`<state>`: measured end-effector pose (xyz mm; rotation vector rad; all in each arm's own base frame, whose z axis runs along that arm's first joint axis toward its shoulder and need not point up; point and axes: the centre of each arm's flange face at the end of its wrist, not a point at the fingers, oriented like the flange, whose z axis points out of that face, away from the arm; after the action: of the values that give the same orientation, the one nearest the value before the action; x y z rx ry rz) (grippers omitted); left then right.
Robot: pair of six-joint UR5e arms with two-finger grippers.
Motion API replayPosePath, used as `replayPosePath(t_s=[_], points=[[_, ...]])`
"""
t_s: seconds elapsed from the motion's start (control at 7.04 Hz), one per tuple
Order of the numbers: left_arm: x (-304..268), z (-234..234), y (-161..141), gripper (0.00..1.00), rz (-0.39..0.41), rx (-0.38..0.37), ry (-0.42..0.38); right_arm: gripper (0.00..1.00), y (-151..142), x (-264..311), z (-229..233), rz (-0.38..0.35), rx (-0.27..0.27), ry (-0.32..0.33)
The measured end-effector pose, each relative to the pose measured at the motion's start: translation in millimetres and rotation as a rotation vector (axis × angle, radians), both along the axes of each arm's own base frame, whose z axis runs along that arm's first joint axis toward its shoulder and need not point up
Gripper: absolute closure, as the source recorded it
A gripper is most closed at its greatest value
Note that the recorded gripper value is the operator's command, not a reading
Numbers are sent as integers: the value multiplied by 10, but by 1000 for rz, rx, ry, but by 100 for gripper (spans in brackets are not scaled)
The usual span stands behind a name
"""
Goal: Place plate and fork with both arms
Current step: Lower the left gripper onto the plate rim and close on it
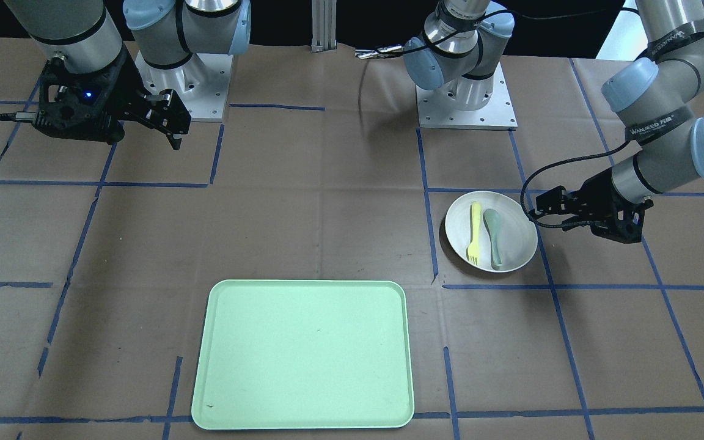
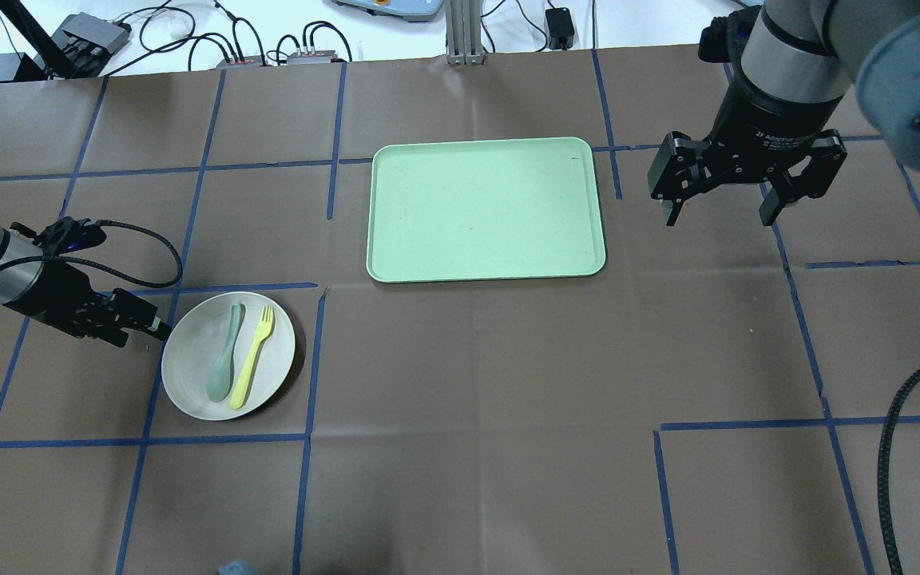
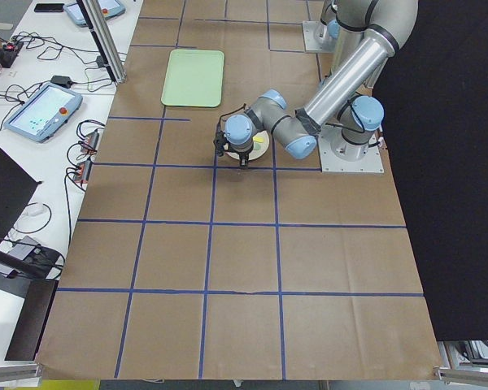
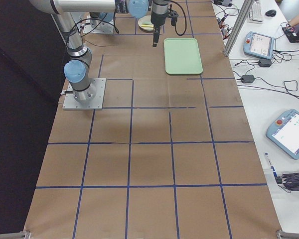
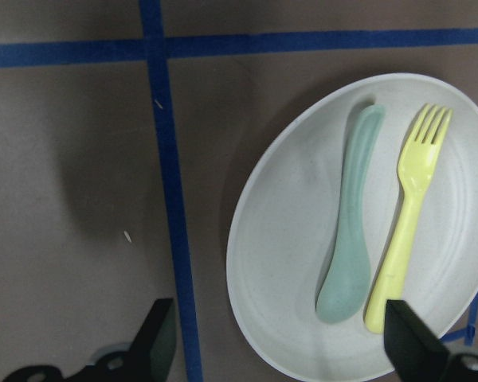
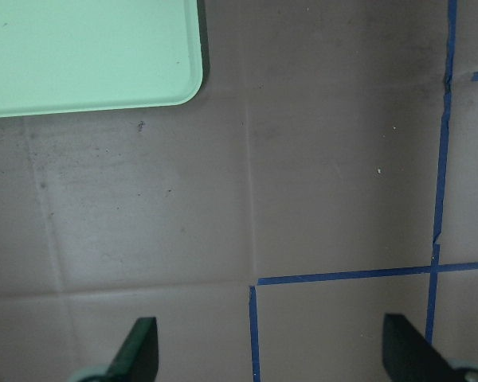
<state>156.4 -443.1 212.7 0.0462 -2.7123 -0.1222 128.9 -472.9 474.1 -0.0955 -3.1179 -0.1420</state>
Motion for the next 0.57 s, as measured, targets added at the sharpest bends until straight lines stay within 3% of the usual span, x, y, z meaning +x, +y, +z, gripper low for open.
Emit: replayPosePath(t_s=[0.28, 0.57], points=[[-28, -134, 109, 4, 93, 23, 36, 0, 0, 0, 0, 0, 0, 0], [-86, -290, 198, 4, 116, -11, 7, 0, 0, 1, 0, 0, 0, -1]])
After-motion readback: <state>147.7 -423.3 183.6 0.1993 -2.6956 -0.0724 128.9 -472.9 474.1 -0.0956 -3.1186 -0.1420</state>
